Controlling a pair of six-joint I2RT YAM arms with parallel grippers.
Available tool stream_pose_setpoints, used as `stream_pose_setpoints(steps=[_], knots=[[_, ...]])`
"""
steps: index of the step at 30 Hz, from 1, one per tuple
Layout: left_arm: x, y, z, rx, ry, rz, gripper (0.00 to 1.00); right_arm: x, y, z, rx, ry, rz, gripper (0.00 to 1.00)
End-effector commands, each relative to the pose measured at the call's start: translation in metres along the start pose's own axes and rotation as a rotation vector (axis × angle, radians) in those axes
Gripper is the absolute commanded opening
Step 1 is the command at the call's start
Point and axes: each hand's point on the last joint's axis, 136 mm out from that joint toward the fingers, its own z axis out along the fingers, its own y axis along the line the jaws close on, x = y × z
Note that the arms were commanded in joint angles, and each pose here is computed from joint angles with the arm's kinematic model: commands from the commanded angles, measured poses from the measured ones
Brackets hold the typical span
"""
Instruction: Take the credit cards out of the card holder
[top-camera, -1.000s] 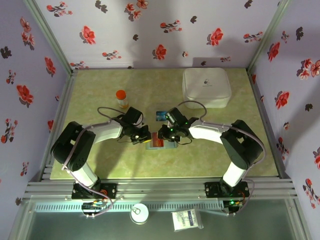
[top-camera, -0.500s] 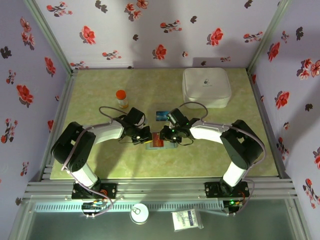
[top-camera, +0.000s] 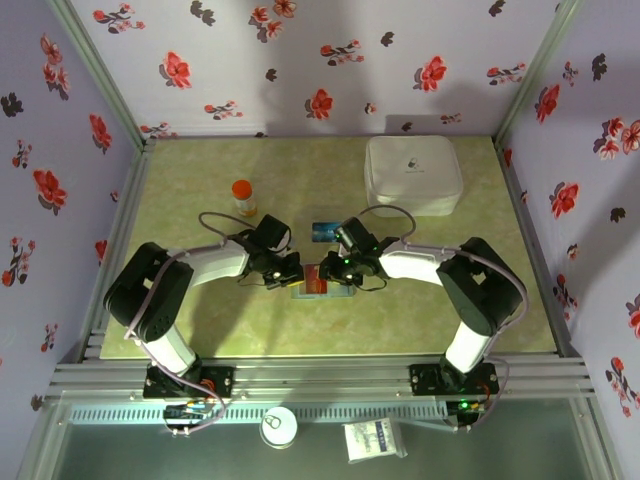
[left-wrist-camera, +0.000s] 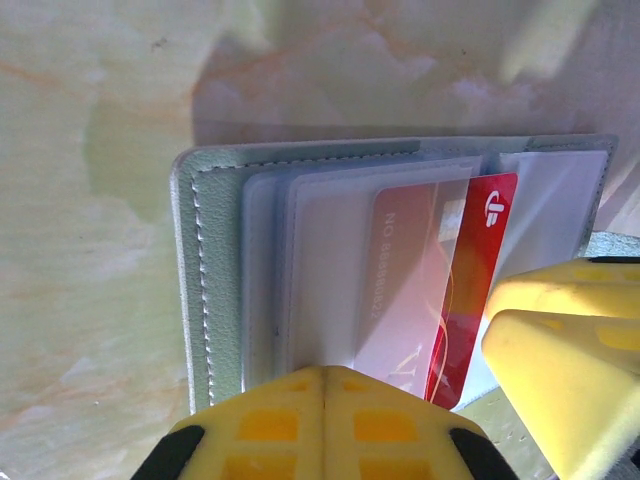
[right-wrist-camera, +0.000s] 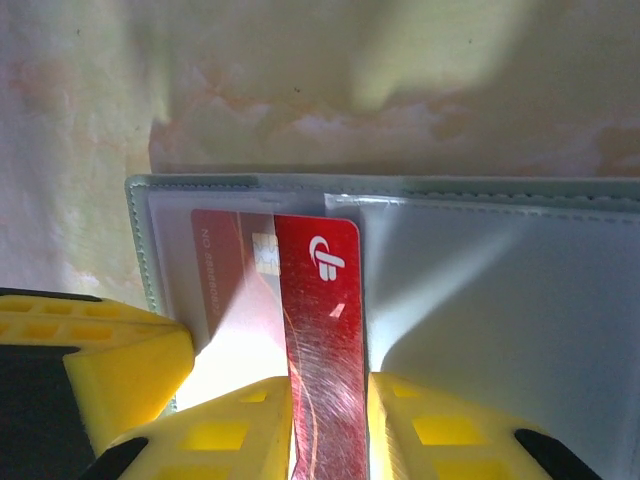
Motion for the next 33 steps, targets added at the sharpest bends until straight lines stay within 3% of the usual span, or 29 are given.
stream_pose_setpoints(steps=[1, 33], knots=[[0.005, 0.016, 0.006, -0.079, 0.022, 0.008, 0.0, 0.003, -0.005, 0.008, -0.016, 0.021, 0.021, 0.26], [0.004, 0.015, 0.006, -0.082, 0.029, 0.005, 0.0, -0.004, 0.014, -0.004, -0.212, -0.015, 0.056, 0.15]])
